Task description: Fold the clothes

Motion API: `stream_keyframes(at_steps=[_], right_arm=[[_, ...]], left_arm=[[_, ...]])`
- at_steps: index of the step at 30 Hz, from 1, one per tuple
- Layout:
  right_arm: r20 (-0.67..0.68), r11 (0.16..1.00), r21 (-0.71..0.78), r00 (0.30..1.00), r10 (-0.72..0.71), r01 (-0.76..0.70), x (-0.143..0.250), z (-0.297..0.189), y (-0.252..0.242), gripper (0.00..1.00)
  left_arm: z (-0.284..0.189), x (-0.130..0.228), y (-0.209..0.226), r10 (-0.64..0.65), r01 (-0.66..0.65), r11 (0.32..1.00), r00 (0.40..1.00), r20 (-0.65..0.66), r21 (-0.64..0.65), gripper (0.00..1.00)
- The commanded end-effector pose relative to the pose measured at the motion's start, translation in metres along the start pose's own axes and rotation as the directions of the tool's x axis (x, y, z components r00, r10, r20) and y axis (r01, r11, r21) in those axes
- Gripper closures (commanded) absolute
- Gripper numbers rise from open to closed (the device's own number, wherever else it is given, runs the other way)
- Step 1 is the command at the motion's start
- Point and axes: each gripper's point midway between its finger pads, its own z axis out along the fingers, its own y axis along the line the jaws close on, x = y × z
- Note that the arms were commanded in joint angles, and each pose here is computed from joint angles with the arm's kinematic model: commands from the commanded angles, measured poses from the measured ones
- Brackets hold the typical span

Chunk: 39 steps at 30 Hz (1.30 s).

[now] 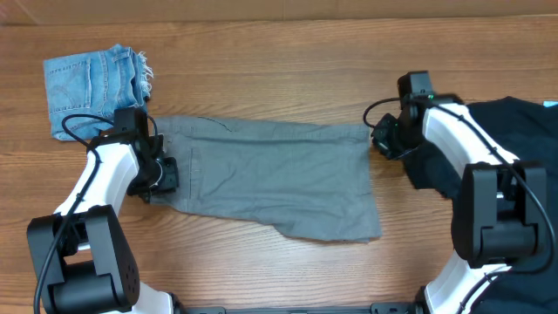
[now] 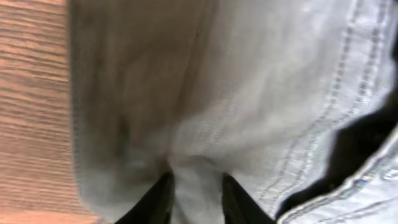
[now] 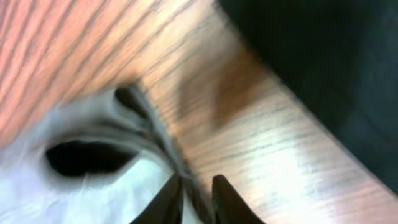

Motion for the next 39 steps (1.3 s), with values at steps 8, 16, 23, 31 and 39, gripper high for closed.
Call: stream_keyframes(at_steps=[8, 16, 23, 31, 39], right_arm=[[-0.166, 0.871, -0.115, 0.856, -0.491, 0.477, 0.117, -0.049, 0.063, 0.76], [-0.206, 0.814, 0.053, 0.804, -0.558, 0.579, 0.169, 0.002, 0.046, 0.64], [-0.294, 0.893, 0.151, 0.882, -0.368, 0.423, 0.174, 0.034, -0.019, 0.64], [-0.323, 0.950, 0.250, 0.941, -0.099, 0.186, 0.160, 0.032, -0.069, 0.64], [-0.273, 0.956, 0.061, 0.926, -0.262, 0.288, 0.130, -0.007, -0.028, 0.68]], left_arm=[[-0.028, -0.024, -0.068, 0.127, -0.160, 0.912, 0.986, 0.113, 0.376, 0.70], [-0.012, -0.021, -0.046, 0.130, -0.148, 0.955, 0.988, 0.086, 0.256, 0.69], [0.012, -0.011, -0.028, 0.099, -0.103, 0.981, 0.995, 0.035, 0.166, 0.70], [0.014, -0.013, -0.026, 0.072, -0.076, 0.985, 0.997, 0.029, 0.156, 0.66], [-0.017, -0.036, -0.016, 0.036, -0.043, 0.987, 0.998, 0.052, 0.157, 0.27]])
